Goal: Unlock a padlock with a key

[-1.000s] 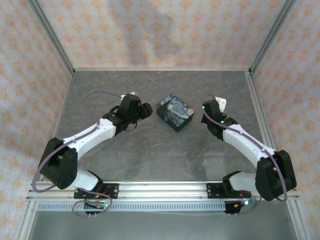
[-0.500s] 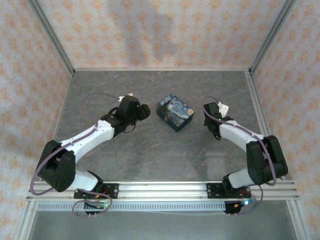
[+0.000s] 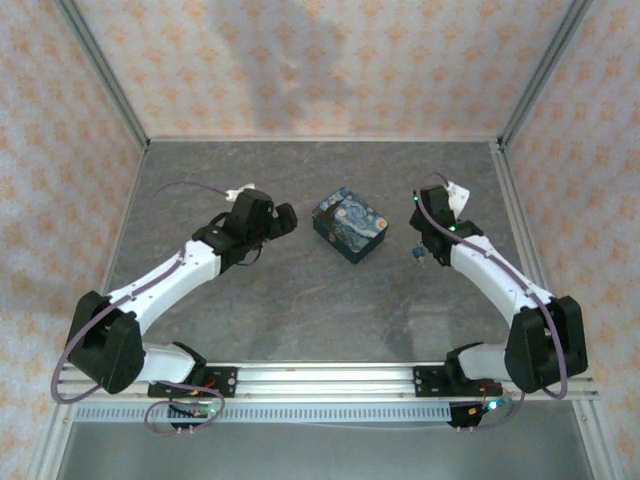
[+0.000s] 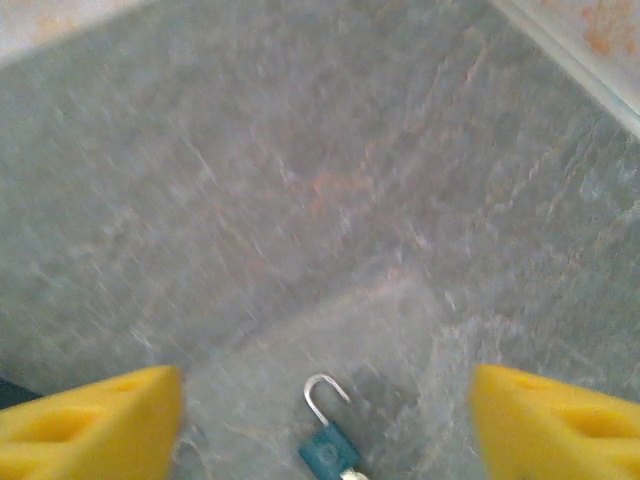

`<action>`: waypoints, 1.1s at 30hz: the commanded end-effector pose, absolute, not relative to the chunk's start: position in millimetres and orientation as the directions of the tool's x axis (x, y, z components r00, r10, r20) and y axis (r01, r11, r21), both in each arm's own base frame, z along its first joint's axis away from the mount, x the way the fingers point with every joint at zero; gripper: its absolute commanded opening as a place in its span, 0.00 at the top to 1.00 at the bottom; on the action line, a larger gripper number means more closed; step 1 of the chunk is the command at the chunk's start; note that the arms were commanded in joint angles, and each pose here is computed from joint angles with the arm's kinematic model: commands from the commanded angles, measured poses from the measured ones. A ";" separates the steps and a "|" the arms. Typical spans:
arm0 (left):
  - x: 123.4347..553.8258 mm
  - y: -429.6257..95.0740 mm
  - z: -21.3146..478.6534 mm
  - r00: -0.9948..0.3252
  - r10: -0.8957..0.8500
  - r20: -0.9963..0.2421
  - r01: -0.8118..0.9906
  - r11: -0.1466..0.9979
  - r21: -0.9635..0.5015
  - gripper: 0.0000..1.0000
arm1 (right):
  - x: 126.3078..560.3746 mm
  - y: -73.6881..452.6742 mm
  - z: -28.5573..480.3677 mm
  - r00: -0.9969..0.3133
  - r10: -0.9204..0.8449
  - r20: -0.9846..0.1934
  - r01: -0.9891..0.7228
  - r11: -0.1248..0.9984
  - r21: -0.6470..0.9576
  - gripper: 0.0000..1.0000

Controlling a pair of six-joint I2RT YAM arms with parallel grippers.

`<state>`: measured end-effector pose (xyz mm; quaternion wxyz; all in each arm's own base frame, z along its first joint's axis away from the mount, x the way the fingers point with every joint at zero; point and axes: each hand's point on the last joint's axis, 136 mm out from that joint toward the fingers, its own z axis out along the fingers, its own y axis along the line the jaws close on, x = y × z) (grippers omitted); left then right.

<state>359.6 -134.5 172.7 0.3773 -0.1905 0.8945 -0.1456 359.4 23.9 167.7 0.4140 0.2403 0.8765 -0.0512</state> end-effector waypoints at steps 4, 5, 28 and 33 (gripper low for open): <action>364.9 -62.8 222.7 -0.542 -0.318 -0.778 -0.314 0.935 -0.164 0.00 | 368.1 -14.7 201.4 -0.443 0.354 -0.824 0.567 0.822 0.048 0.01; 365.4 -51.8 227.6 -0.533 -0.267 -0.803 -0.314 0.944 -0.105 0.00 | 368.8 -22.4 205.7 -0.416 0.335 -0.845 0.590 0.807 0.029 0.01; 370.1 74.9 119.2 -0.320 -0.110 -0.941 -0.561 0.823 0.094 0.00 | 377.1 -41.3 122.9 -0.227 0.046 -0.973 0.493 0.867 -0.074 0.01; 385.7 49.0 107.4 -0.376 -0.066 -0.924 -0.389 0.916 0.093 0.00 | 386.2 -41.3 93.2 -0.319 0.160 -0.934 0.368 0.929 0.034 0.01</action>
